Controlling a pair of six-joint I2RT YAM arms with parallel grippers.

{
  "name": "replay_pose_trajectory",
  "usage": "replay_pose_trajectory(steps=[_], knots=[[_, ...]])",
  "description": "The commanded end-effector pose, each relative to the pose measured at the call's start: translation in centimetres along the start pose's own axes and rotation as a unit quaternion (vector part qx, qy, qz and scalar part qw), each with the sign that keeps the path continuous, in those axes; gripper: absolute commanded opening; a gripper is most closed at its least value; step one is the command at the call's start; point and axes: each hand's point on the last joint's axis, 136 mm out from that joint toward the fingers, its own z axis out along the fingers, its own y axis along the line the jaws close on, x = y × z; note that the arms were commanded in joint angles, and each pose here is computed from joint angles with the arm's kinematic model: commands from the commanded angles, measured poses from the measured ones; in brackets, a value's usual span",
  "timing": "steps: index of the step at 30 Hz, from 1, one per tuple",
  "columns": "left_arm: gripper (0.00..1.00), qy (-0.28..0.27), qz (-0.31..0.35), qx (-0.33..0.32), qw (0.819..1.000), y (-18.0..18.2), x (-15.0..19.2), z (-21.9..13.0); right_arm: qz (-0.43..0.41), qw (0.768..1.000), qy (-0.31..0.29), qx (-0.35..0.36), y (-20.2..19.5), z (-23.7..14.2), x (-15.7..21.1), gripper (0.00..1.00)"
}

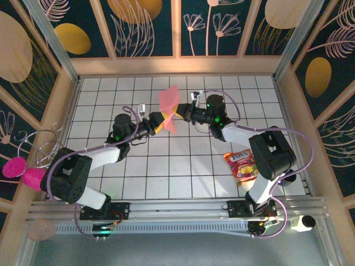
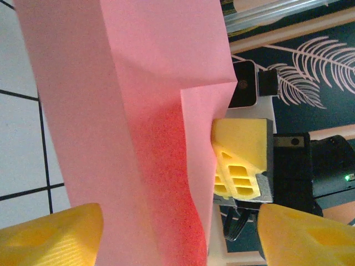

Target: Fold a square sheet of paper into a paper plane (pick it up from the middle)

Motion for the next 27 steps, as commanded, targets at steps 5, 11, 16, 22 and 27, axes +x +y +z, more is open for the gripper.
replay_pose_trajectory(steps=[5,11,16,22,27], knots=[[0.56,0.006,0.020,0.051,0.998,-2.7,-0.4,0.5,0.003,1.000,0.017,-0.012,0.0,0.1,1.2,0.03],[0.36,0.008,0.020,0.041,0.999,-2.3,-0.4,0.6,0.005,1.000,0.021,-0.005,-0.4,0.1,1.4,0.06],[0.23,0.013,0.022,0.019,1.000,-1.4,-0.4,0.8,0.005,1.000,0.018,0.013,-1.0,-0.1,1.4,0.11],[0.09,0.018,0.033,-0.021,0.999,0.1,-0.4,1.1,-0.005,0.997,-0.004,0.072,-2.4,-1.3,0.4,0.31],[0.05,0.022,0.082,-0.133,0.987,3.3,-1.0,0.6,-0.026,0.983,-0.056,0.172,-5.0,-4.4,-1.7,0.43]])
